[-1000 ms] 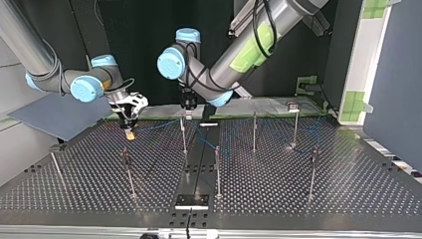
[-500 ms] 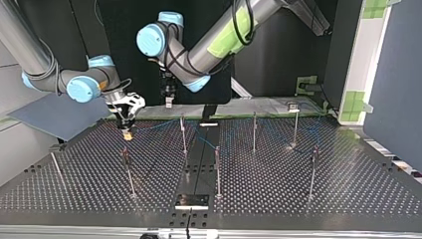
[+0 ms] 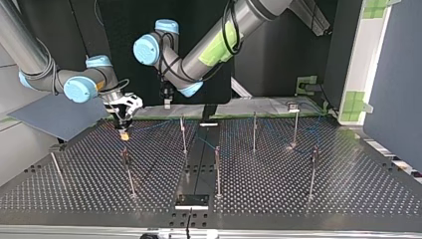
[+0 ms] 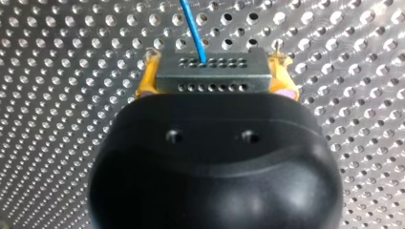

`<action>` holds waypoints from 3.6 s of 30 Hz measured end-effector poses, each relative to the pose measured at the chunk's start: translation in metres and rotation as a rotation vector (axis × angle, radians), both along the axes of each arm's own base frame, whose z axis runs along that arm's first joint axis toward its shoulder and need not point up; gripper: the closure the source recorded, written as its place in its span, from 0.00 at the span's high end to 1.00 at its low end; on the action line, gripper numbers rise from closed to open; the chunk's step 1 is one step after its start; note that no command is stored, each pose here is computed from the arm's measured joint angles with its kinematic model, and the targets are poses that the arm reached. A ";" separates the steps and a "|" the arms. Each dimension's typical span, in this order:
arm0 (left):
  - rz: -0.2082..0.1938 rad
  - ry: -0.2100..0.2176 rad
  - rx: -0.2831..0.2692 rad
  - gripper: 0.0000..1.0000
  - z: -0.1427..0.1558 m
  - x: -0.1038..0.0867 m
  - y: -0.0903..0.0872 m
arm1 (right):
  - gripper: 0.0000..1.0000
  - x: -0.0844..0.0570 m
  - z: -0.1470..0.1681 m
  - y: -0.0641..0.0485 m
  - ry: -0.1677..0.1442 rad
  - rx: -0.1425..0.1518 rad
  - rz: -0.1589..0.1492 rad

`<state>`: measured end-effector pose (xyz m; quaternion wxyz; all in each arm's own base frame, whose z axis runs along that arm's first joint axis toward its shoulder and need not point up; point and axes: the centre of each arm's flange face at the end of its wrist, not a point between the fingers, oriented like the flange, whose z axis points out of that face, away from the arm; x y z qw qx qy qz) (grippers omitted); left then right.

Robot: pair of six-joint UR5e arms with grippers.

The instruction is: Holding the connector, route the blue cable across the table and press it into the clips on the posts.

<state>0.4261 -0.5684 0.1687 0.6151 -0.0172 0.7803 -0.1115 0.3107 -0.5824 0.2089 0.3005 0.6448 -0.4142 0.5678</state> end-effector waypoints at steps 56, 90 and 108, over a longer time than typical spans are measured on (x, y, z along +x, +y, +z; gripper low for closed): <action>0.179 -0.148 -0.064 0.53 0.003 0.078 -0.045 | 0.00 -0.001 0.000 0.000 -0.001 0.002 0.013; 0.203 -0.168 -0.115 0.00 0.058 0.068 -0.041 | 0.00 -0.003 0.076 0.012 -0.024 -0.099 0.040; 0.299 -0.181 -0.107 0.00 0.113 0.033 -0.036 | 0.00 -0.003 0.135 0.032 -0.051 -0.174 0.105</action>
